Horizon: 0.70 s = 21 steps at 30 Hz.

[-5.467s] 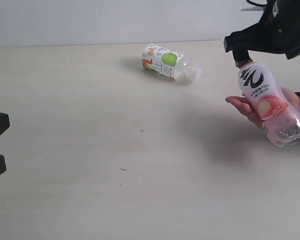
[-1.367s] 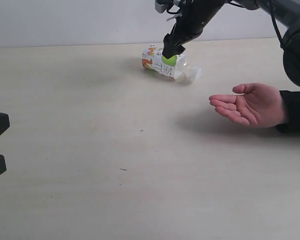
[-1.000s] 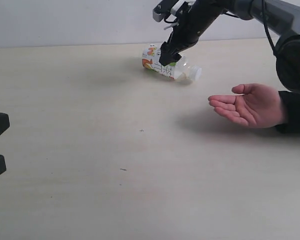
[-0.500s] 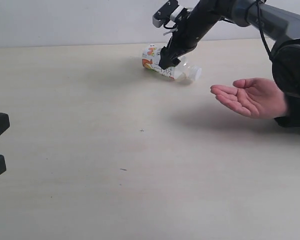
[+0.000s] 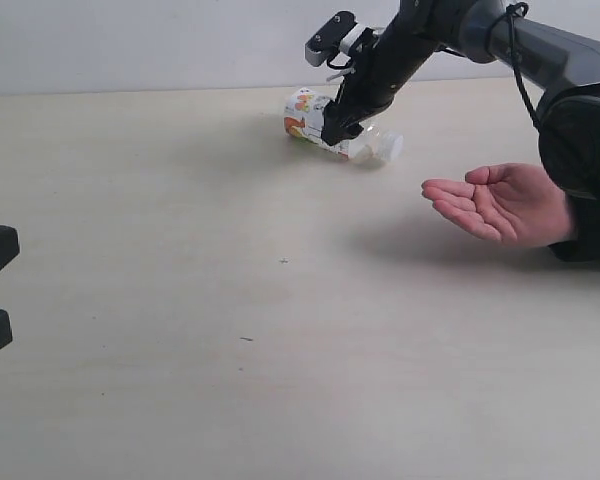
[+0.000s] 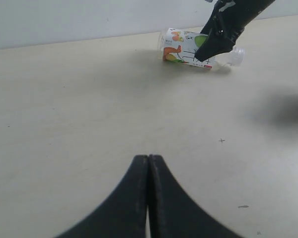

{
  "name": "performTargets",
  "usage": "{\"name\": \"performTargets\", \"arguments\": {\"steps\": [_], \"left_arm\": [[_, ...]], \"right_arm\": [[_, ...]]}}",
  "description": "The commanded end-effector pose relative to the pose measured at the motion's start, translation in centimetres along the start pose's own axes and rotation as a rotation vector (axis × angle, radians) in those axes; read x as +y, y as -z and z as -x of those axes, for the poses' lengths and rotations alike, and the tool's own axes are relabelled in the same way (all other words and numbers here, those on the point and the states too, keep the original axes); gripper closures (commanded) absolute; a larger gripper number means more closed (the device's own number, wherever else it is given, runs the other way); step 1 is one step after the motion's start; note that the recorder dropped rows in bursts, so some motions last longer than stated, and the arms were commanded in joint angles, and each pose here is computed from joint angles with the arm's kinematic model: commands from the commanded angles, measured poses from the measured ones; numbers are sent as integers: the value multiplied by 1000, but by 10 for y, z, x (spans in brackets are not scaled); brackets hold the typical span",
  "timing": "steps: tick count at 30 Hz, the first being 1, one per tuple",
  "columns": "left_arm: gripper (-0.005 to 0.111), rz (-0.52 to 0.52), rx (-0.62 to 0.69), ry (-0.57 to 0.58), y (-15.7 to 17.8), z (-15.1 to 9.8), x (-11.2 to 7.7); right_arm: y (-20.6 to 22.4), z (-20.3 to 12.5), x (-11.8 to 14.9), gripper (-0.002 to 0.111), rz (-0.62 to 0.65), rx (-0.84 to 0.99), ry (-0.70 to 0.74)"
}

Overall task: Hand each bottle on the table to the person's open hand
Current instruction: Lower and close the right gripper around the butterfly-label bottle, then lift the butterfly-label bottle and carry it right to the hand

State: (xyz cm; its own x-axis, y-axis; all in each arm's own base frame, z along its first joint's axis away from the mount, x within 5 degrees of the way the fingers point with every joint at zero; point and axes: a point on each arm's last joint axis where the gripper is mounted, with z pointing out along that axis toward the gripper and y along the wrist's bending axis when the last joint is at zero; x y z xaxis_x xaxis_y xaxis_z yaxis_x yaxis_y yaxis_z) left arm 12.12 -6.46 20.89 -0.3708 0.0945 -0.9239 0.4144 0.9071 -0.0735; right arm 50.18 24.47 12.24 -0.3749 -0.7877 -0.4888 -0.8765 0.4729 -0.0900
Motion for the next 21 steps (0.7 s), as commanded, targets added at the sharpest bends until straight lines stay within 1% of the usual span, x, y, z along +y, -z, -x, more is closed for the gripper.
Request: {"name": "performTargets", "arguments": {"steps": [1, 3, 5, 8, 12, 15, 21], "left_arm": [[107, 3, -3, 11, 1, -1, 0], [107, 3, -3, 11, 1, -1, 0], [107, 3, -3, 11, 1, -1, 0], [107, 3, -3, 11, 1, -1, 0], [107, 3, -3, 11, 1, -1, 0], [107, 3, -3, 11, 1, -1, 0], [107, 3, -3, 11, 1, -1, 0]], "right_arm": [[3, 1, -2, 44, -4, -4, 2], [3, 0, -1, 48, 6, 6, 2], [3, -1, -1, 55, 9, 9, 2], [3, -2, 0, 75, 21, 20, 2], [3, -3, 2, 108, 35, 34, 2], [4, -2, 2, 108, 33, 33, -27], [29, 12, 0, 108, 6, -7, -189]]}}
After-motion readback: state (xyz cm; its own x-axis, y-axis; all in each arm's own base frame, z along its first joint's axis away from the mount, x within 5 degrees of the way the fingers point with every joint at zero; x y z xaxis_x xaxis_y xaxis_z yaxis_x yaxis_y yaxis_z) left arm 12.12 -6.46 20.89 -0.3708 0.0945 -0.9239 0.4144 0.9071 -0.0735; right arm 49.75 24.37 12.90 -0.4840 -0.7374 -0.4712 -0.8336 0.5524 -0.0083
